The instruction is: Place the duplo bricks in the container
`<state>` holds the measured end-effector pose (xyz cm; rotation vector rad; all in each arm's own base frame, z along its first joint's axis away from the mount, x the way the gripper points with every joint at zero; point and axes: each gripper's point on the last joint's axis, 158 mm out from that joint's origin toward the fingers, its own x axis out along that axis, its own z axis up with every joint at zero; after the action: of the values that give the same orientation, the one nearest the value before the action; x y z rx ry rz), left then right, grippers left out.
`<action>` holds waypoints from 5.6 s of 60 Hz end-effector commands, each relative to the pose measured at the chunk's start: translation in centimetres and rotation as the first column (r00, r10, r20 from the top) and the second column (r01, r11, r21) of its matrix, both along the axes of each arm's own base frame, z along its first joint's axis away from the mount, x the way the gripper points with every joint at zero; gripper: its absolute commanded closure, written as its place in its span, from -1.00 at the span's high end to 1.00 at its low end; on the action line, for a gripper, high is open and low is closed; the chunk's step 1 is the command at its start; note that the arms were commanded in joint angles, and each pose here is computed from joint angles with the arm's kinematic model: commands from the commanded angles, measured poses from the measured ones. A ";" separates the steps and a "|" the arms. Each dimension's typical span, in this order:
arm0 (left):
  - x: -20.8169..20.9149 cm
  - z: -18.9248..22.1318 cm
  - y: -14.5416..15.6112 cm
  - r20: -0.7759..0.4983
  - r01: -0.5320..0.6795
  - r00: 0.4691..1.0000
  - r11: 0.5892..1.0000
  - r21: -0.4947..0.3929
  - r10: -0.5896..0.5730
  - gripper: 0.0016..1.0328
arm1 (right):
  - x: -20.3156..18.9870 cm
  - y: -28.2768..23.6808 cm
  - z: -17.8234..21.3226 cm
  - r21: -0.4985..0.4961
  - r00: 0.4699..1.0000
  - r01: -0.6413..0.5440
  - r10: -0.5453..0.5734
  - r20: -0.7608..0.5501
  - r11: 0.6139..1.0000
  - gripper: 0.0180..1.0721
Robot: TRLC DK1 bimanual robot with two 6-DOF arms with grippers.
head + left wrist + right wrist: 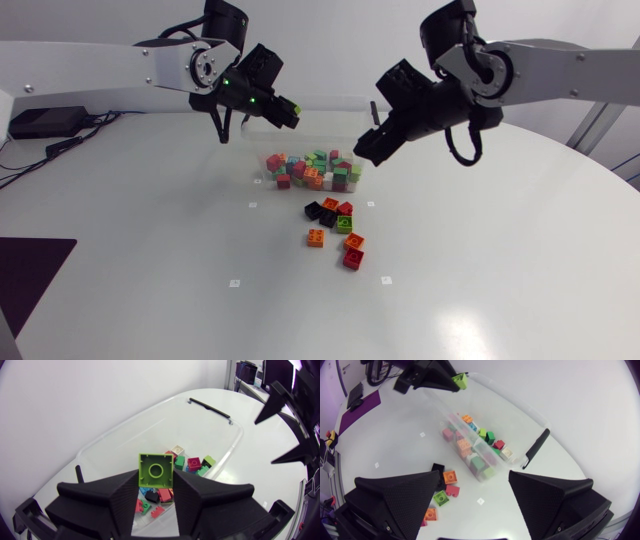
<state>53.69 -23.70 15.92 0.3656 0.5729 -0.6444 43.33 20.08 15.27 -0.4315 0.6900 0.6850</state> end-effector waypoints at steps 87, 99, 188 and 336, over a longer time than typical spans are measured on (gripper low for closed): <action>-18.2 -6.5 7.9 -0.236 0.186 0.964 0.947 0.262 -0.123 0.90 | -14.5 1.1 -19.4 -0.284 0.909 -0.232 0.103 -0.405 0.930 0.73; -20.9 -10.1 7.0 -0.311 0.302 0.926 0.913 0.275 -0.213 0.89 | -13.4 2.0 -19.1 -0.283 0.917 -0.239 0.120 -0.381 0.929 0.73; -18.2 -18.1 -4.9 -0.384 0.663 0.748 0.626 0.411 -0.541 0.86 | -19.8 -3.1 -14.0 -0.195 0.925 -0.259 0.185 -0.331 0.946 -0.39; -20.8 -3.1 0.3 -0.246 0.484 0.869 0.840 0.245 -0.429 -0.81 | 9.6 8.2 0.5 0.151 0.998 0.069 -0.069 -0.005 0.986 -0.38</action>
<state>30.63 -23.14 9.83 0.8265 0.8381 -1.1325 52.06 27.59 17.05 -0.2876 0.6135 0.6785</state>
